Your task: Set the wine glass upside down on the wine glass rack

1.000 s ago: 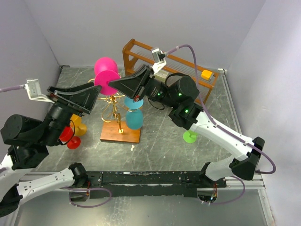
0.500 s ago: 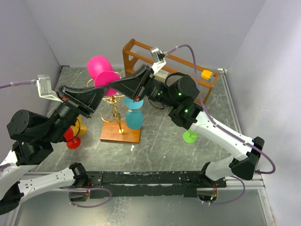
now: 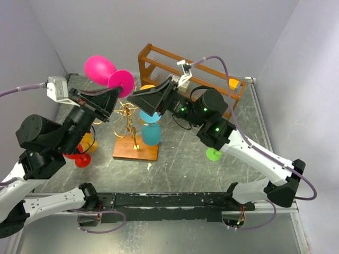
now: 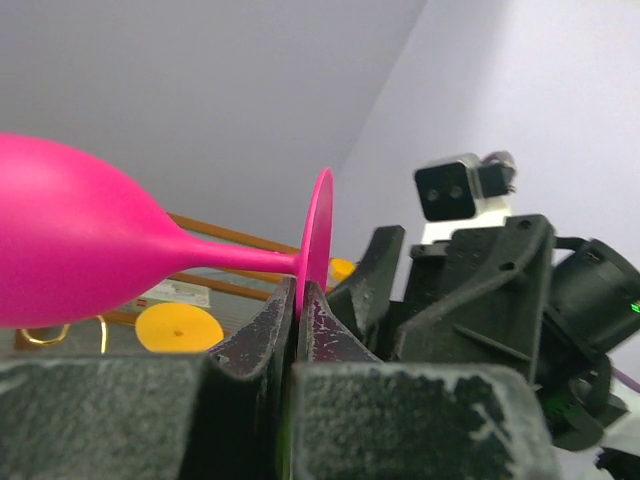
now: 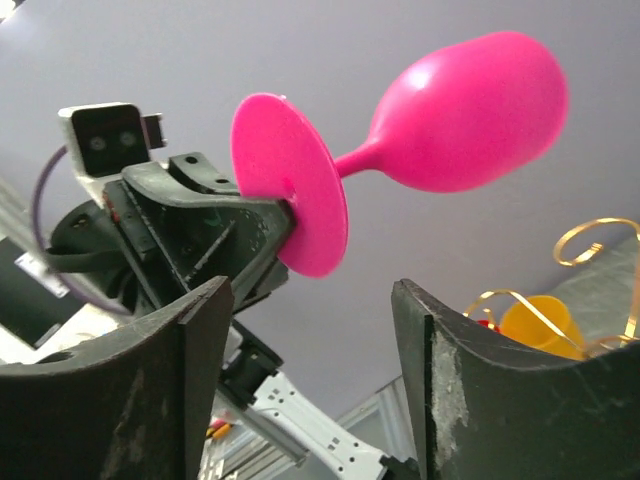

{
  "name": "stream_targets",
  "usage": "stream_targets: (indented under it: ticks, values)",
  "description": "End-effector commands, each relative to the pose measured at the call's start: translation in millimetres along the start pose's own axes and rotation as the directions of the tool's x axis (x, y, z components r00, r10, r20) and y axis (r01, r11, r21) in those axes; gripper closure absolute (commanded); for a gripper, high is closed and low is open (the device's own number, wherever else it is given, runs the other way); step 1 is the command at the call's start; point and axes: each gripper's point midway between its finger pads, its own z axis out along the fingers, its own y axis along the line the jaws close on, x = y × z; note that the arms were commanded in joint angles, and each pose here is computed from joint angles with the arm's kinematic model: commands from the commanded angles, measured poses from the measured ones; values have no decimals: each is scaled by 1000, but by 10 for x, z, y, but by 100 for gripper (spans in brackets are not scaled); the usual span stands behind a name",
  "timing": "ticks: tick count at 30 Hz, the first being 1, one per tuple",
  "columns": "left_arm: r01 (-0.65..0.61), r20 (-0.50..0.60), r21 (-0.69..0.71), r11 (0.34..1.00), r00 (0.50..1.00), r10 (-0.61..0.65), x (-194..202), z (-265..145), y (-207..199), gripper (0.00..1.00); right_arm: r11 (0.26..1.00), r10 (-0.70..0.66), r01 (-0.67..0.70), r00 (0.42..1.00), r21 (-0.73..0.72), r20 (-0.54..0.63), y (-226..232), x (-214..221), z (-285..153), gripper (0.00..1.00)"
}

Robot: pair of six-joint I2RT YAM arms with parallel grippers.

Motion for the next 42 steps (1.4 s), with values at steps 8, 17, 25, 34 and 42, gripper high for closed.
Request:
stream_targets:
  ticks: [8,17,25,34,42]
  values:
    - [-132,27,-191,973,990,140,-42,264,288,93,979,-40,12,990,202,133,-206,-229,-524,30]
    - [-214,-2,-234,949,976,219,40,473,341,93,970,-52,7,983,244,177,-200,-277,-873,29]
    - [-212,-67,-273,938,977,201,132,780,800,93,961,-33,-19,983,276,183,-283,-193,-1060,29]
    - [-30,12,-390,920,999,37,24,688,1424,93,955,-13,-47,980,292,198,-314,-161,-1204,29]
    - [233,146,-533,813,972,-183,98,326,2010,93,953,10,-70,980,295,200,-309,-143,-1255,30]
